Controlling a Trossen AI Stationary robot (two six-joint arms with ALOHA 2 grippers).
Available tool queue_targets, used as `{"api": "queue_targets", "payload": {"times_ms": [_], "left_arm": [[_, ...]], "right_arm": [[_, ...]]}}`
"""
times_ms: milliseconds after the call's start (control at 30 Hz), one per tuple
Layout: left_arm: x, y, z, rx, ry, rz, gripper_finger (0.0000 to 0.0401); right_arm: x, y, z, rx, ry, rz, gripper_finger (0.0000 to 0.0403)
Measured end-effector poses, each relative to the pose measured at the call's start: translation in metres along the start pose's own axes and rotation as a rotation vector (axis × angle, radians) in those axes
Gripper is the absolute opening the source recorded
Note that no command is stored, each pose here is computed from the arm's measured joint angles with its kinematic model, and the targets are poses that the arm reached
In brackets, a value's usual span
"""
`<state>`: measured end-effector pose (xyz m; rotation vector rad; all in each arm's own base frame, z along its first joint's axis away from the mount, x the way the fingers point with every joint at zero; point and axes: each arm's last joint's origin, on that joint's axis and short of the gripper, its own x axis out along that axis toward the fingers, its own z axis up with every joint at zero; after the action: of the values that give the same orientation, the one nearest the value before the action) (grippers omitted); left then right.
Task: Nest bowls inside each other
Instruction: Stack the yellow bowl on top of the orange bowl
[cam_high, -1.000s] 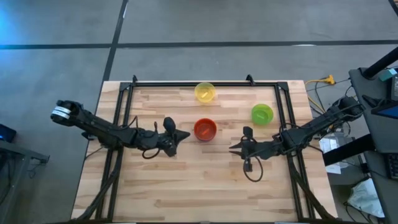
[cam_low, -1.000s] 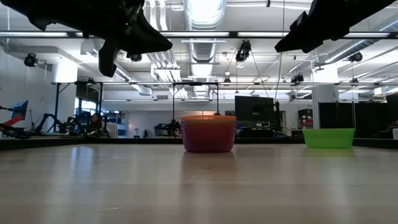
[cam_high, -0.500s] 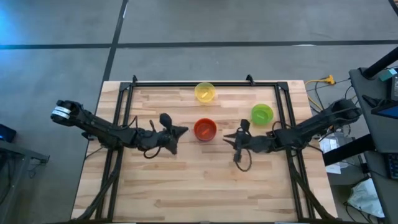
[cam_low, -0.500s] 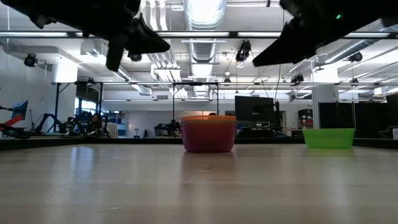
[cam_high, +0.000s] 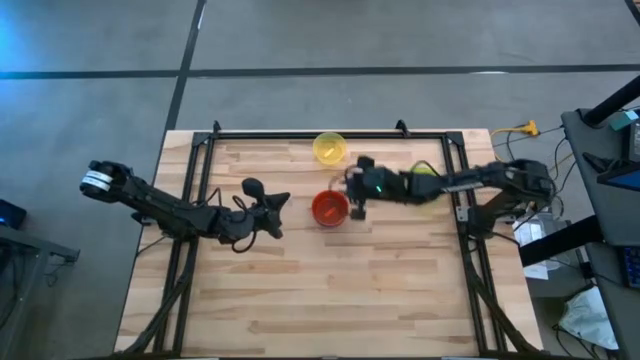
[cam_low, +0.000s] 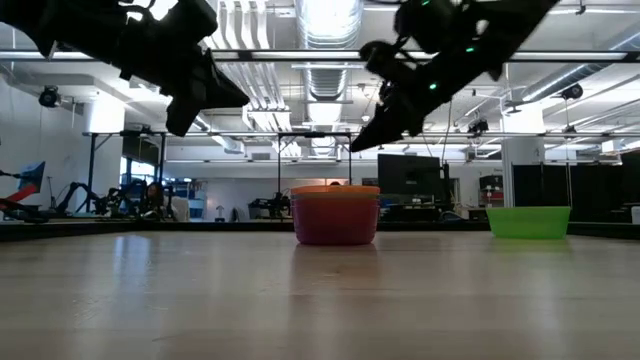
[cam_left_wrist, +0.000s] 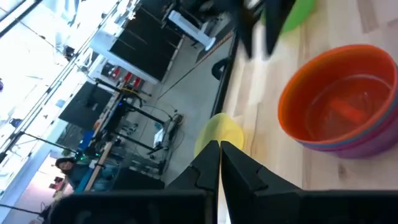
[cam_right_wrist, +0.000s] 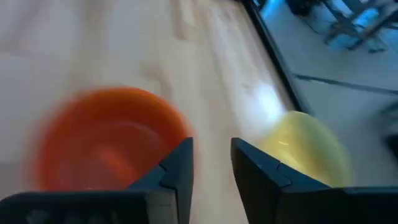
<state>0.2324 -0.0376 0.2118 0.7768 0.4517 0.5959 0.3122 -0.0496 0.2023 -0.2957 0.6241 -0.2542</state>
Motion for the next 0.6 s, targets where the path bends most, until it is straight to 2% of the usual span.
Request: {"api": "queue_targets", "payload": {"times_ms": [133, 267, 433, 600], "left_arm": [[-0.002, 0.005, 0.001, 0.009, -0.008, 0.009, 0.0], [-0.005, 0.005, -0.005, 0.028, 0.017, 0.022, 0.0], [-0.008, 0.005, -0.017, 0.071, 0.095, 0.076, 0.0], [-0.013, 0.006, -0.029, 0.085, 0.145, 0.133, 0.0]], "right_arm": [[0.019, -0.034, 0.007, -0.169, 0.146, -0.029, 0.0114], [0.038, -0.064, 0.012, -0.31, 0.296, -0.004, 0.0126], [0.06, -0.09, 0.013, -0.388, 0.461, 0.063, 0.0134], [0.081, -0.106, 0.017, -0.453, 0.535, 0.117, 0.013]]}}
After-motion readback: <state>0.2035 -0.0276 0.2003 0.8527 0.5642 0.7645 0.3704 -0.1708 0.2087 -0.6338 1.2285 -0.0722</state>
